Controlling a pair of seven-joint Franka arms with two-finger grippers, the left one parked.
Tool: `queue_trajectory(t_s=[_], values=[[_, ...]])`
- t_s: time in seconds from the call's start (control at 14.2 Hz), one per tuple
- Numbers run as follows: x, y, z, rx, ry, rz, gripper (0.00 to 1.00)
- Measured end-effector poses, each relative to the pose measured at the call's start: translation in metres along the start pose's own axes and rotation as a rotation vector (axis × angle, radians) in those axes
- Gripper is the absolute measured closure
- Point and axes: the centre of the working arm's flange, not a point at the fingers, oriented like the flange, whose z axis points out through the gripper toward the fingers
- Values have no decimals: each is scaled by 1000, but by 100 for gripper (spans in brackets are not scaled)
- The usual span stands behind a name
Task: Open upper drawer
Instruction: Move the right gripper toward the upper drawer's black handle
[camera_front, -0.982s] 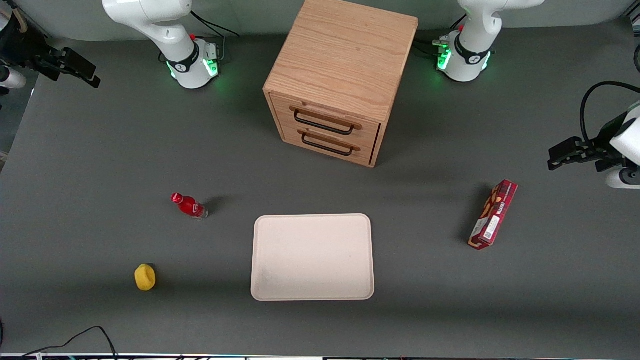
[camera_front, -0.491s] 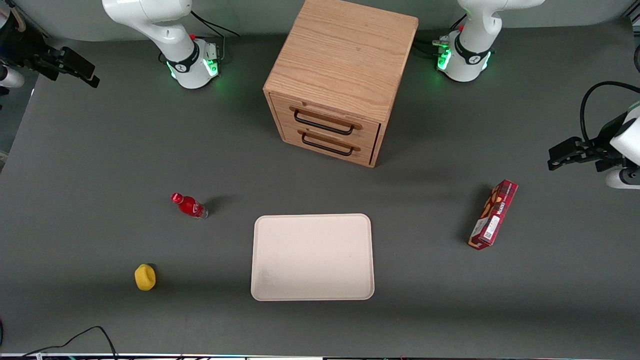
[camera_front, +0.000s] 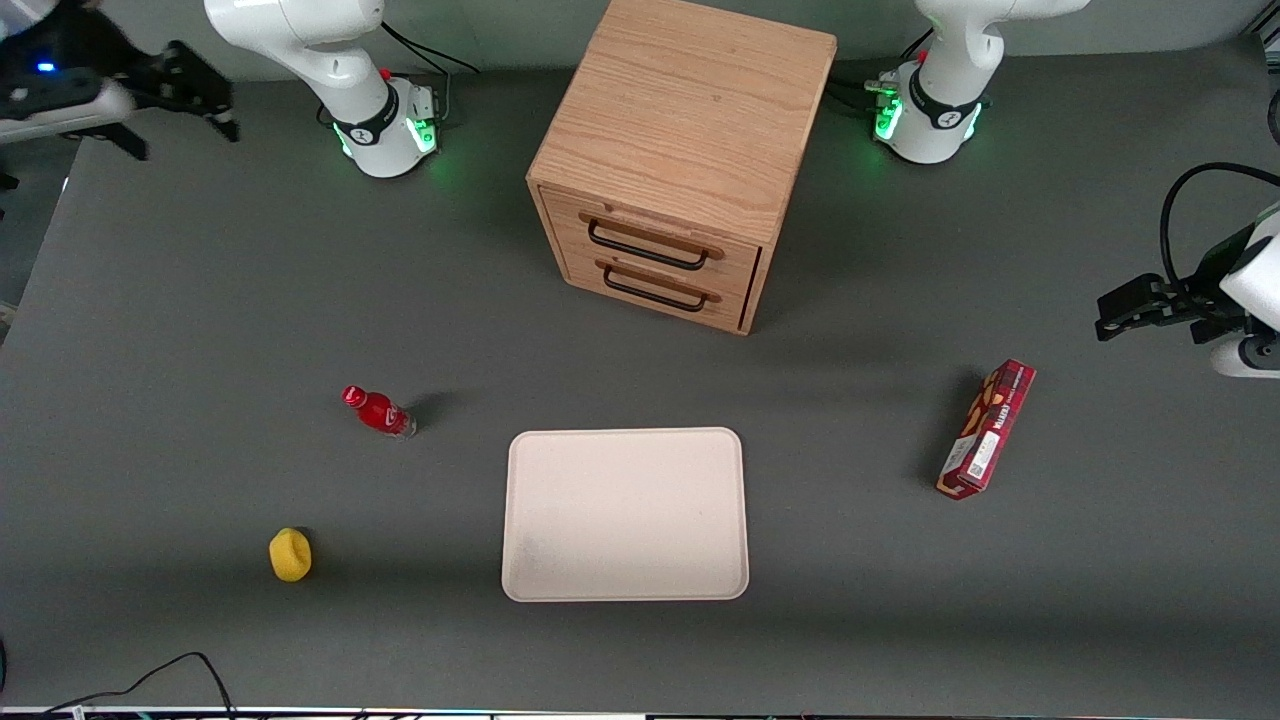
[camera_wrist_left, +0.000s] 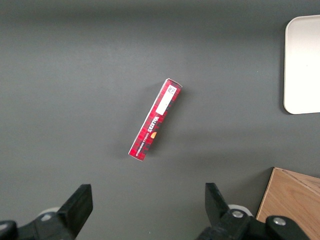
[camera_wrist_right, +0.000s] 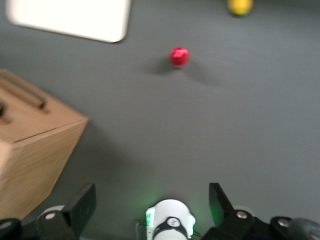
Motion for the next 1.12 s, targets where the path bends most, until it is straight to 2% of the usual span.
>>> queue_trajectory(t_s=[0.42,0.63,0.98,1.12], values=[[68,-113,60,267,-127,-266,0],[102,-151,103,335,-167,-400,0],[142,-224,190,429,-195,-495,0],[154,-237,219,445,-200,-514,0]])
